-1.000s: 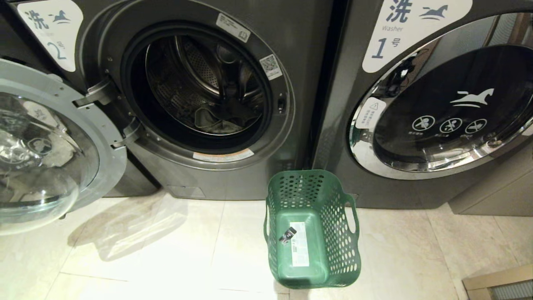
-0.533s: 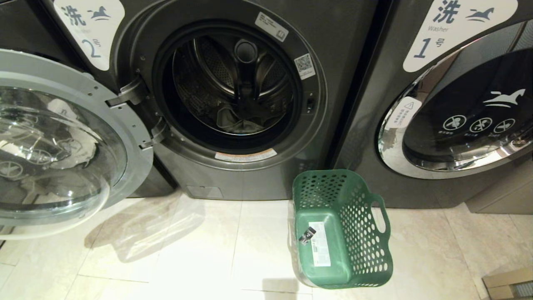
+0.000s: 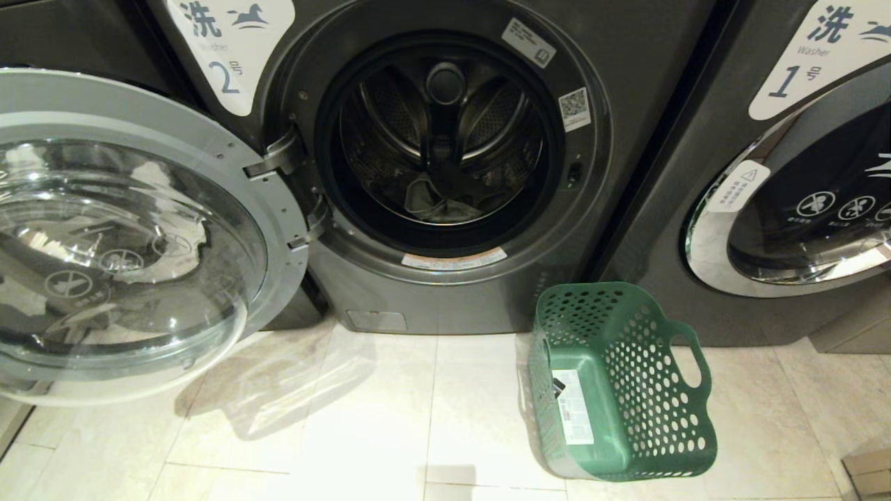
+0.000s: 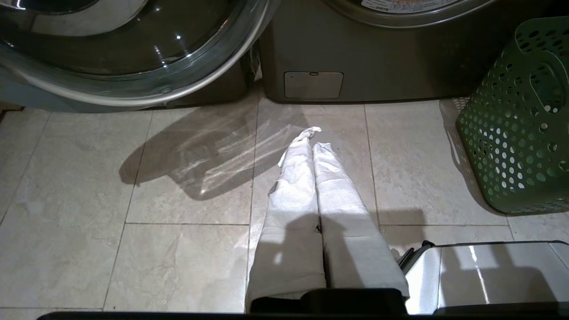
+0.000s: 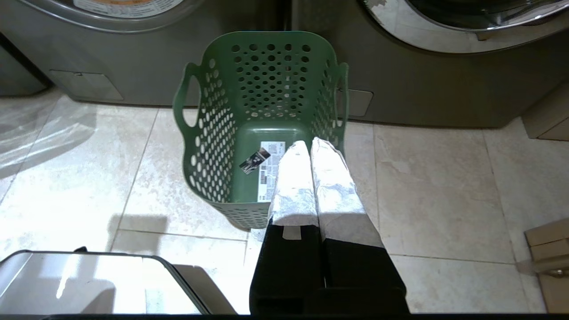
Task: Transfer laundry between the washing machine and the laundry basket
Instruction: Pick a cloth and place it into the basket
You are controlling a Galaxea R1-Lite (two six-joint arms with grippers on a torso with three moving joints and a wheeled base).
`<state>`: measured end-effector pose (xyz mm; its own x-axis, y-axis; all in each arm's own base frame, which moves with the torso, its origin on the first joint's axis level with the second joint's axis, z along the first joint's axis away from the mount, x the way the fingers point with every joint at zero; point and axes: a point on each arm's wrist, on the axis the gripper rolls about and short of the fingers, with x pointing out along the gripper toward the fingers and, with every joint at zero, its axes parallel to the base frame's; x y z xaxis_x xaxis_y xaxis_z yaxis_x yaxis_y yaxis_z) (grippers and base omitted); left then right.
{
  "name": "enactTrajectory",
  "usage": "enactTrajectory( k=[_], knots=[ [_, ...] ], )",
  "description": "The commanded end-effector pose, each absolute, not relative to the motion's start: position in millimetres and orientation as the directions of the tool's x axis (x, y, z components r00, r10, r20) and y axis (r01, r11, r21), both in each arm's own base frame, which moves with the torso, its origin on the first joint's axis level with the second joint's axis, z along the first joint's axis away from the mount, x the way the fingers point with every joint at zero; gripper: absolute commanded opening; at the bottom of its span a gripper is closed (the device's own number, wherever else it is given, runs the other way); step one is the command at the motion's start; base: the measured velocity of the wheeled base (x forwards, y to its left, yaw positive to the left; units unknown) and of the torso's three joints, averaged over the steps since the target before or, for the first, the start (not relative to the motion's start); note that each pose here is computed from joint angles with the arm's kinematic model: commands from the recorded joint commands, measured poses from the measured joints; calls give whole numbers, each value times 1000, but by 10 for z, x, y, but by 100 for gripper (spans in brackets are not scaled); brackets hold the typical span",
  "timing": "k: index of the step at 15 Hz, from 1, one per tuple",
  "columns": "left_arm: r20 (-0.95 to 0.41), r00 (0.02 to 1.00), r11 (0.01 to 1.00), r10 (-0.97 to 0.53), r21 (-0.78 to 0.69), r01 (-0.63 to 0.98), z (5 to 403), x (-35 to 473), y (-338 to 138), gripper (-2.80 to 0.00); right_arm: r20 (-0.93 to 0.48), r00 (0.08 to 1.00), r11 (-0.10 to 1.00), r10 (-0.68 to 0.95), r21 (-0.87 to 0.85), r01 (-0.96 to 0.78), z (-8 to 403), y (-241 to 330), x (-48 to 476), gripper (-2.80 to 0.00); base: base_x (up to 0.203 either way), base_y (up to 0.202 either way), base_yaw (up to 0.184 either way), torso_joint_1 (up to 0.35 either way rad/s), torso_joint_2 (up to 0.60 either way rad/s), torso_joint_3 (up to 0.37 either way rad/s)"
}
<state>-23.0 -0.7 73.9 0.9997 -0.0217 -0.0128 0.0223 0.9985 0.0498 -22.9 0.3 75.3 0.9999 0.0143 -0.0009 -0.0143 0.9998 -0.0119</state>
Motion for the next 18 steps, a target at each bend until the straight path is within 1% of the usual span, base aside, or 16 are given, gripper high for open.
enactTrajectory(
  k=[1, 7, 9, 18],
  knots=[
    [-14, 1000, 998, -21, 50, 22, 734, -229, -7, -280, -1, 1000, 1000, 15, -12, -15, 753, 3, -228, -280, 0, 194, -3, 6, 2, 6],
    [-12, 1000, 998, -21, 50, 22, 736, -229, -7, -280, 0, 1000, 1000, 17, -12, -17, 753, 3, -229, -280, 0, 195, -1, 1, 1, 3],
    [-15, 1000, 999, -19, 50, 20, 734, -228, -6, -280, 0, 1000, 1000, 15, -12, -15, 753, 3, -229, -280, 0, 142, -2, 2, 2, 4],
    [-15, 1000, 998, -15, 57, 16, 734, -228, -6, -280, -2, 1000, 1000, 15, -12, -15, 753, 3, -228, -280, 0, 0, 0, 0, 0, 0]
  ],
)
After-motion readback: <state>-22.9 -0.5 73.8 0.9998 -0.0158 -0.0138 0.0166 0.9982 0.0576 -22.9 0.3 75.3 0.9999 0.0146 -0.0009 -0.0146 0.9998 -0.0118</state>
